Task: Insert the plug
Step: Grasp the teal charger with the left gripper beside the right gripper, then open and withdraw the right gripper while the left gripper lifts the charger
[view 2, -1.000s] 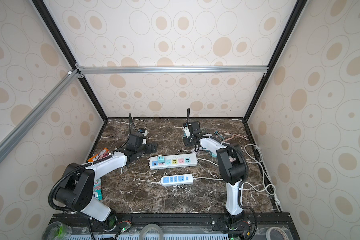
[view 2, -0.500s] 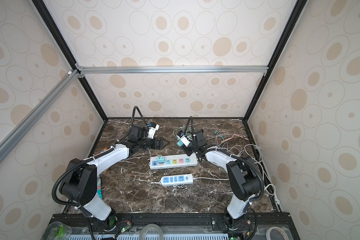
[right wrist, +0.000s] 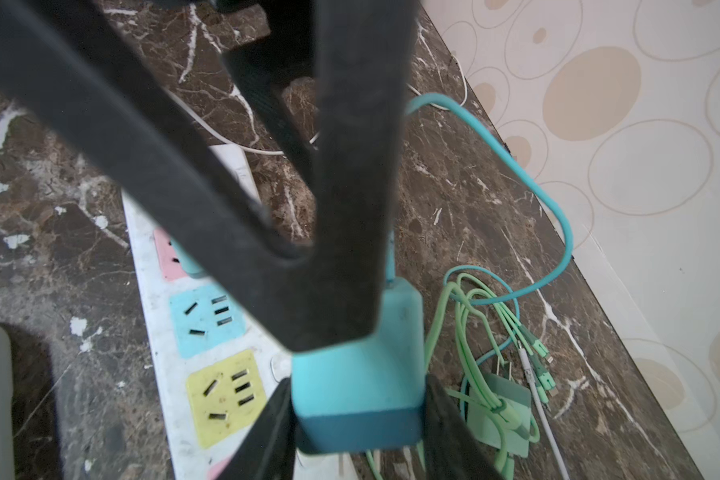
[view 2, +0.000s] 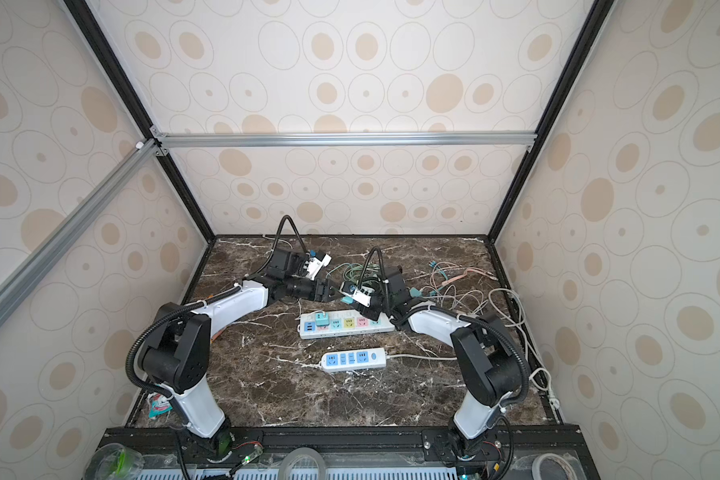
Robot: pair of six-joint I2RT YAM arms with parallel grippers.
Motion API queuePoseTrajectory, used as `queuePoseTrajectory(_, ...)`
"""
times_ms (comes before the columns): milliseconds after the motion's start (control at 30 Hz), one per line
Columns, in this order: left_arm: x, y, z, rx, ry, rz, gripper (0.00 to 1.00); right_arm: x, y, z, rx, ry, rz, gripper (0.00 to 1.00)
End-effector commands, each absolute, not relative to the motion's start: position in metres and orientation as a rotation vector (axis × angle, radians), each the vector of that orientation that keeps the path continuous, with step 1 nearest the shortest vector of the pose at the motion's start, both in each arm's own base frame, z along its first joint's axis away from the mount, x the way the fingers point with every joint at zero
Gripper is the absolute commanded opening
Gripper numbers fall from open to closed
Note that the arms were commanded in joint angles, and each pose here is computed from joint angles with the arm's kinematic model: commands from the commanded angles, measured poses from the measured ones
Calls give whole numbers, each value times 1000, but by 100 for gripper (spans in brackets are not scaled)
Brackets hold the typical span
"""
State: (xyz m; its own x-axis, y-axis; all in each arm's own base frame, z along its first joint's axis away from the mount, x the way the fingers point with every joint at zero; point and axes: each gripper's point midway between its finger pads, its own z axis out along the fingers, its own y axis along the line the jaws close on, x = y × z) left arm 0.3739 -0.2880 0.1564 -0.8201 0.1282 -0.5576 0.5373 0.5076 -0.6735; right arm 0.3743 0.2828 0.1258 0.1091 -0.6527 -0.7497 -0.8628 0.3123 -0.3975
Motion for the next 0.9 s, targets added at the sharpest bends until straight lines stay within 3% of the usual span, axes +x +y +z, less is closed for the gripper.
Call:
queuePoseTrajectory(0, 374, -296, 171, 619, 2259, -1295, 69, 370, 294, 153, -1457, 1445, 241, 17)
queuePoseTrajectory(300, 375, -297, 161, 600, 2271, -1312, 57, 368, 304, 158, -1446, 1410, 267, 17)
queuePoseTrajectory(433, 375, -298, 160, 602, 2266, -1325, 42, 366, 308, 157, -1455, 1400, 274, 17)
queuePoseTrajectory(600, 374, -300, 157, 598, 2271, -1337, 31, 367, 310, 160, -1435, 1399, 279, 17)
queuePoseTrajectory(700, 374, -299, 155, 597, 2274, -1337, 16, 370, 310, 162, -1407, 1419, 289, 17)
queuePoseTrajectory(767, 375, -298, 158, 597, 2270, -1310, 0, 373, 309, 162, -1376, 1445, 293, 23)
queuePoseTrajectory(867, 386, -286, 175, 559, 2243, -1184, 0, 384, 302, 168, -1268, 1545, 315, 48)
